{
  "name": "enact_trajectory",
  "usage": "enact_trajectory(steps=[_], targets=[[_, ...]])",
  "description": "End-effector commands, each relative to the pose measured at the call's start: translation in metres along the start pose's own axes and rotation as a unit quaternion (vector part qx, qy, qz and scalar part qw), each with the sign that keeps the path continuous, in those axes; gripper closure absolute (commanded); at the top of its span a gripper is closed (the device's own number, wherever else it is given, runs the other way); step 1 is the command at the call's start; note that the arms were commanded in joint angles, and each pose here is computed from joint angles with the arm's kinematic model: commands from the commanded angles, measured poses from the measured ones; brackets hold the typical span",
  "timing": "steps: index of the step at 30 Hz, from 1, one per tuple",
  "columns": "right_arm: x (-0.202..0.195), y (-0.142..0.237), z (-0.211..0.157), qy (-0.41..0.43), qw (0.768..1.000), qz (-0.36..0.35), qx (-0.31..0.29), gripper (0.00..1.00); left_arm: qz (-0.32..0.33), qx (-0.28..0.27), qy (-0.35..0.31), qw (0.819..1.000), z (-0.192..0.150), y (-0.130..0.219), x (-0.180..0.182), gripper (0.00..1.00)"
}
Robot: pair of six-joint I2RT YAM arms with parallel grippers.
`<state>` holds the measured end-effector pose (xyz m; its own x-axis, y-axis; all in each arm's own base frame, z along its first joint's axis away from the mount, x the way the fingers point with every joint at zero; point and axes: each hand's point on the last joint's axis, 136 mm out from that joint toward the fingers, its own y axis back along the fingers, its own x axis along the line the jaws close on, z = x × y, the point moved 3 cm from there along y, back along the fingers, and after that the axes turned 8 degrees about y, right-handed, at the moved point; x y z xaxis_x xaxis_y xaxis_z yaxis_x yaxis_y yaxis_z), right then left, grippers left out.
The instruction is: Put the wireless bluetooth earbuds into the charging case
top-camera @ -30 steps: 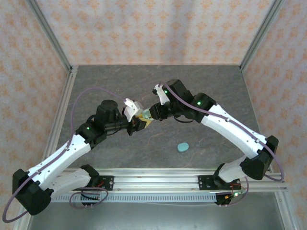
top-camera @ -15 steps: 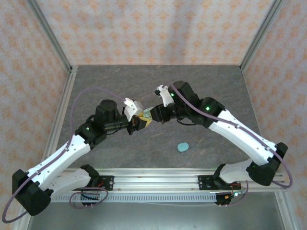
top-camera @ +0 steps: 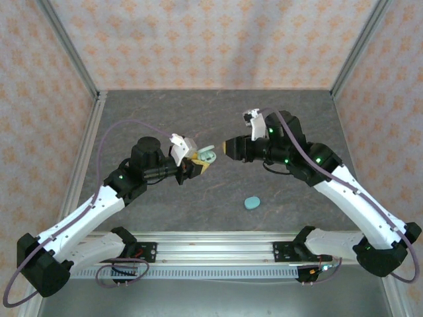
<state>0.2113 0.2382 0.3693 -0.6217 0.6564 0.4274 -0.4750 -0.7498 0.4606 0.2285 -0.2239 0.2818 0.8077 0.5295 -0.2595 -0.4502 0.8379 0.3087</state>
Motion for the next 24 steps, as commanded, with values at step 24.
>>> enact_trajectory(steps=[24], targets=[[-0.016,-0.050,0.008,-0.249,0.964,0.085,-0.024,0.26,-0.039,-0.068,-0.005,0.997,0.046,-0.006,-0.010,1.00]])
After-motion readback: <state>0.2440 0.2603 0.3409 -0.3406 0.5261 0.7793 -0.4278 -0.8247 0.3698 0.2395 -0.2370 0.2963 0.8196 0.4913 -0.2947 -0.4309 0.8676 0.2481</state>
